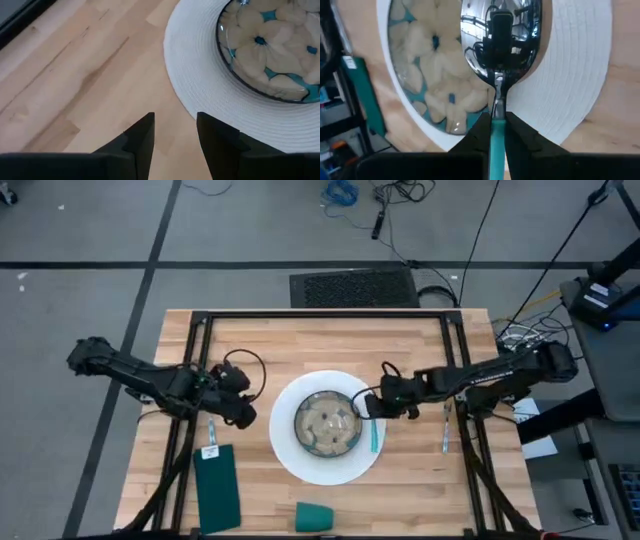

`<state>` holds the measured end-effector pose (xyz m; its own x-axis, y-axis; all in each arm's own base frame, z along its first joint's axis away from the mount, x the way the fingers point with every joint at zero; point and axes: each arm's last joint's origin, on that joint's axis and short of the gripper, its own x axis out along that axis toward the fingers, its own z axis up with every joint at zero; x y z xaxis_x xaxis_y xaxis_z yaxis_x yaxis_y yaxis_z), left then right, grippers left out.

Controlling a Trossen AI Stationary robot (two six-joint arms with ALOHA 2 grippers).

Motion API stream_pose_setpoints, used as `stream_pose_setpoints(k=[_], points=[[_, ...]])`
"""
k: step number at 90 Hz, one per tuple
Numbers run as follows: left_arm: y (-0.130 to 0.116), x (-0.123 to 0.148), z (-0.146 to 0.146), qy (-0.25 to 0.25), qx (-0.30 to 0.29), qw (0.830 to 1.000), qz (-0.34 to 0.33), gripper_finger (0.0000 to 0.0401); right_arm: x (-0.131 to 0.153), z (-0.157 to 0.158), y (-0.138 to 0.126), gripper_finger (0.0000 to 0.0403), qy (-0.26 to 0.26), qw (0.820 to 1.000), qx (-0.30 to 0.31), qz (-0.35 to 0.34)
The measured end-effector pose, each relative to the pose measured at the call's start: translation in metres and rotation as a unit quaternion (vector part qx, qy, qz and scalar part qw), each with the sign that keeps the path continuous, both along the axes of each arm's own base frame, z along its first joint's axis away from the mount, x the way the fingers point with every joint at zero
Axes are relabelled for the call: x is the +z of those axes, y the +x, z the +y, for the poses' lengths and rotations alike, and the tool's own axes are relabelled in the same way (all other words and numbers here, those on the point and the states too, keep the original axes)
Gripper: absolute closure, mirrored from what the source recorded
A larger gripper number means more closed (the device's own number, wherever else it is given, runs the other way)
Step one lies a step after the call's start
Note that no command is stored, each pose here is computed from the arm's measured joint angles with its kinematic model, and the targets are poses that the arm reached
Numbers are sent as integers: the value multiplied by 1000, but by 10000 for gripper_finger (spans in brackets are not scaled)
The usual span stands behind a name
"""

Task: Set table place
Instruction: Put the blue spoon on the right side of the white table mat

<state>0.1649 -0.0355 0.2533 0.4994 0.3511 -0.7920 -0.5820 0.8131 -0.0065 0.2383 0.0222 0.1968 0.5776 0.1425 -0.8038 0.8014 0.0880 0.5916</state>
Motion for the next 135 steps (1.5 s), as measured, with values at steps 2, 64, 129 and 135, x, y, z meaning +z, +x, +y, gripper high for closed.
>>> stream_pose_setpoints(k=[2, 64, 129, 135], points=[[0, 0, 0, -1, 0, 1000, -2, 267, 0, 1, 0, 391, 0, 1000, 1, 0], [7, 4, -2, -15, -3, 999, -43, 267, 2, 0, 12, 390, -38, 996, 44, -63], [9, 5, -4, -39, -11, 998, -50, 267, -40, -33, 53, 345, -62, 994, 18, -93], [9, 5, -4, -40, -12, 998, -50, 267, -40, -33, 53, 313, -60, 994, 19, -94]])
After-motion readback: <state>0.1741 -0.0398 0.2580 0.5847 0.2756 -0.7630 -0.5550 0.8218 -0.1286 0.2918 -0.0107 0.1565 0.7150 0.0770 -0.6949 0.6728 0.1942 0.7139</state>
